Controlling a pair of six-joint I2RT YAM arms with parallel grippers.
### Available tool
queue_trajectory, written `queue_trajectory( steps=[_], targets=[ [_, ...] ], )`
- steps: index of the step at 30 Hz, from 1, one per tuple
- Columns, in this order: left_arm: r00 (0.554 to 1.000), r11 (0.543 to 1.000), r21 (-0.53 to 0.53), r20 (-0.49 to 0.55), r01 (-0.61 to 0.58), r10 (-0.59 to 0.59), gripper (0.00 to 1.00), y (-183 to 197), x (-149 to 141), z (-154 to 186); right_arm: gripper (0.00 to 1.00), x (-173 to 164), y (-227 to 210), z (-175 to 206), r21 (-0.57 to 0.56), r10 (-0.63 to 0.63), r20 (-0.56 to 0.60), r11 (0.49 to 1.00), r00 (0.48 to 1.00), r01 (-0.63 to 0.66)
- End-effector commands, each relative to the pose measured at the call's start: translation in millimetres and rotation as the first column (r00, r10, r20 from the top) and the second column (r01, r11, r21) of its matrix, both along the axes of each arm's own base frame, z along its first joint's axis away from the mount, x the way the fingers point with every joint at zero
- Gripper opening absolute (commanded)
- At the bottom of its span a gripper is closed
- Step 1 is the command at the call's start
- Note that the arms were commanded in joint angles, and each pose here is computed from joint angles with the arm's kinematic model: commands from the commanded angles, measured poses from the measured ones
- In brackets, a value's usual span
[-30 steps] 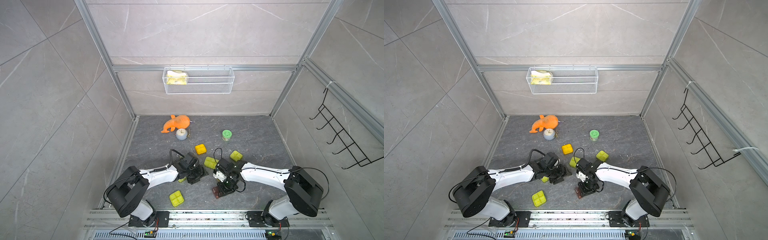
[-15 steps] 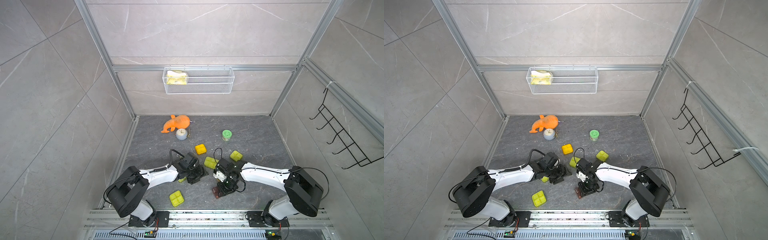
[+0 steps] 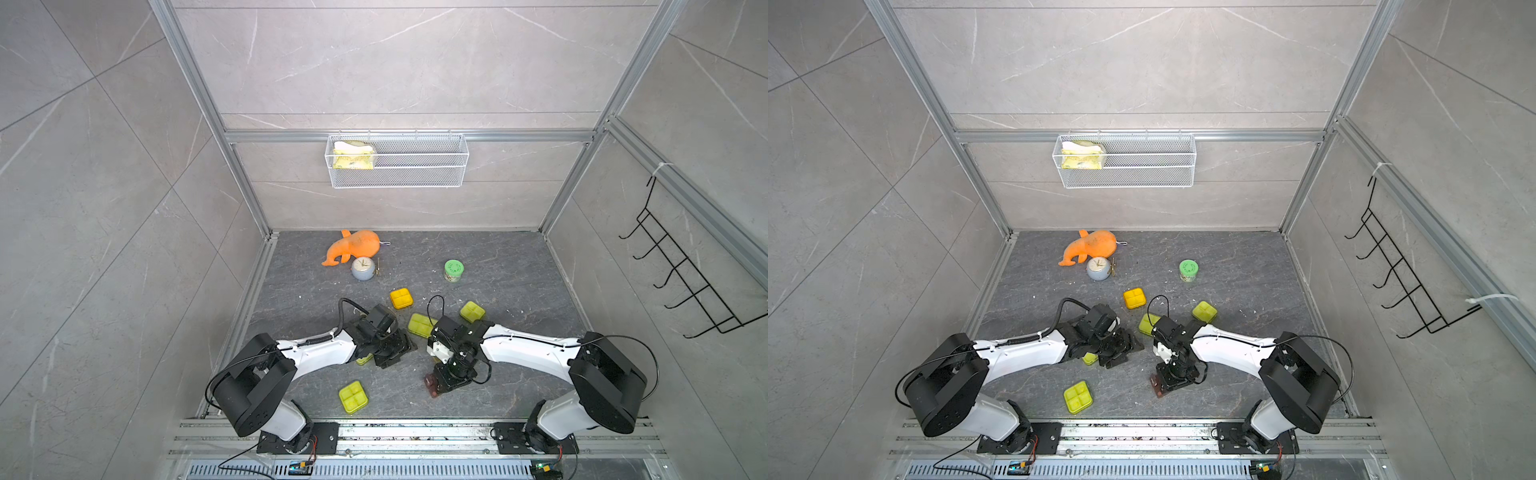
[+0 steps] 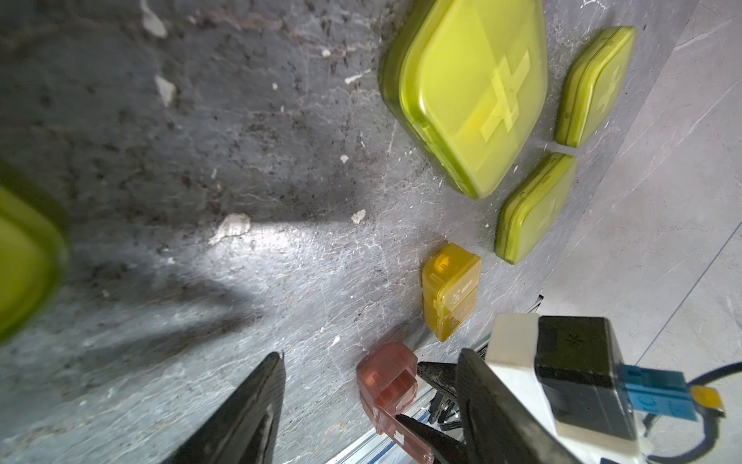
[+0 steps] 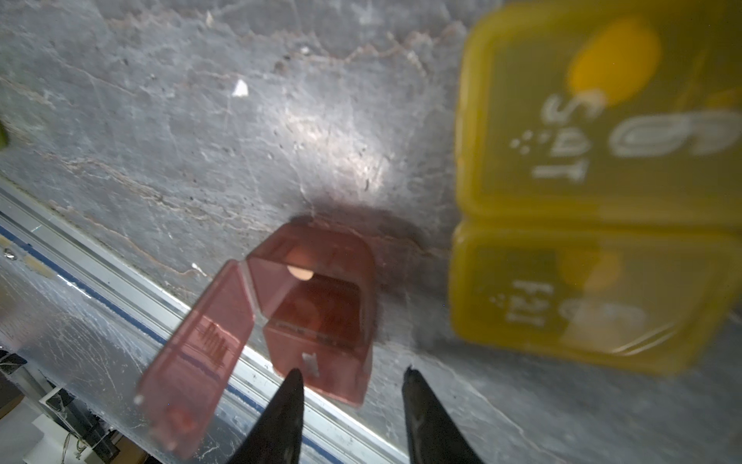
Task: Close pillboxes
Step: Close the lid on the pillbox.
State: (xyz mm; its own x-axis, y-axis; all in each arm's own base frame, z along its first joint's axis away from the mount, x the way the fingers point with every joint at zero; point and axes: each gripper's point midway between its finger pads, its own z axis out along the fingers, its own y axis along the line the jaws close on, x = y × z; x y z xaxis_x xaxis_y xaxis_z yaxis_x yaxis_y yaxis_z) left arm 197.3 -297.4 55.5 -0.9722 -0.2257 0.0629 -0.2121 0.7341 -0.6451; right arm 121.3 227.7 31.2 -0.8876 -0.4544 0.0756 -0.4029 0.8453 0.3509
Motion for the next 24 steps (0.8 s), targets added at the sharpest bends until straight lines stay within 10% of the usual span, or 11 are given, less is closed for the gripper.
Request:
queue_trajectory(
  steps=[1, 14, 24],
  targets=[
    [1.000, 1.000, -0.014, 0.008, 0.025, -0.025, 0.70, 1.1, -6.4, 5.7, 0.46, 0.8, -2.9, 12.0, -0.003, 0.005, 0.022, 1.000, 1.000, -0.005],
    [0.999, 0.999, -0.008, 0.025, 0.032, -0.032, 0.70, 4.4, -2.0, 10.8, 0.81, -5.1, -7.9, 36.3, 0.043, -0.030, 0.047, 0.999, 0.998, 0.028],
    [0.998, 1.000, 0.010, 0.067, -0.017, 0.017, 0.70, 16.8, 10.5, 40.1, 0.87, 14.3, 12.8, 79.7, 0.082, 0.047, 0.106, 0.995, 0.993, -0.056]
  ],
)
